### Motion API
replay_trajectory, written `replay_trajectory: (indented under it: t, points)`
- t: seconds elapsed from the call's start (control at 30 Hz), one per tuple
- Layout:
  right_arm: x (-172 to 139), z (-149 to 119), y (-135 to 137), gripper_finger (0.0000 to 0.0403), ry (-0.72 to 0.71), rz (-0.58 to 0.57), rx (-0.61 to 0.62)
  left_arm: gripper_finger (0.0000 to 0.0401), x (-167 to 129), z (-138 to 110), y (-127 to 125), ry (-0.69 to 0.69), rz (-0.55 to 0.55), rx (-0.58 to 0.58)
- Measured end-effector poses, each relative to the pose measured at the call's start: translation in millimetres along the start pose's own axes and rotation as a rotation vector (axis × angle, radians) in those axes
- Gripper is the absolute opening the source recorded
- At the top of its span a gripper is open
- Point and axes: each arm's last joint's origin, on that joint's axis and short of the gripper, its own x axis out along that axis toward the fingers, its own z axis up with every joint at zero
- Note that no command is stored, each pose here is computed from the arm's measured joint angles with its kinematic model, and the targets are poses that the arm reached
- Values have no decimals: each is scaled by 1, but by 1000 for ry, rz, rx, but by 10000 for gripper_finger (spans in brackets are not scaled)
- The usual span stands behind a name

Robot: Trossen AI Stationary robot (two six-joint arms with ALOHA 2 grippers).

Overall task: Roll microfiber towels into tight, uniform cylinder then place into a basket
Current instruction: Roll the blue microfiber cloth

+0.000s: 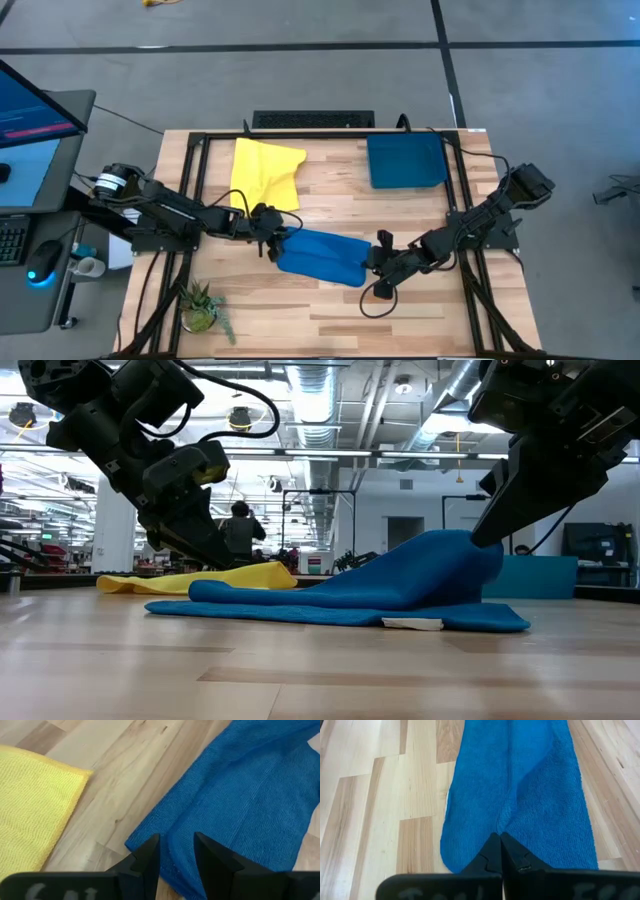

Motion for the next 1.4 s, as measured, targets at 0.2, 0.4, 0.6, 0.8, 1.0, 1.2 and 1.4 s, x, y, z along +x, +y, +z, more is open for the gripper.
replay_trajectory:
  t: [0.2, 0.4, 0.6, 0.8, 1.0, 1.2, 1.4]
  points:
    - [0, 0, 0, 7, 0, 0, 0, 109, 0, -2, 1, 27, 0, -7]
    - [0, 0, 0, 7, 0, 0, 0, 109, 0, -2, 1, 25, 1, -10]
    - [0, 0, 0, 7, -1, 1, 1, 109, 10, -6, 0, 32, 11, -15]
    - [0, 0, 0, 7, -2, 1, 9, 109, 16, -7, -1, 27, 2, 4]
    - [0, 0, 0, 7, 0, 0, 9, 109, 17, -10, 0, 49, 11, 8]
    - [0, 0, 0, 7, 0, 0, 8, 107, 17, -10, 0, 47, 11, 14]
    - [0, 0, 0, 7, -1, -1, 8, 64, 17, -9, -1, 41, 9, 32]
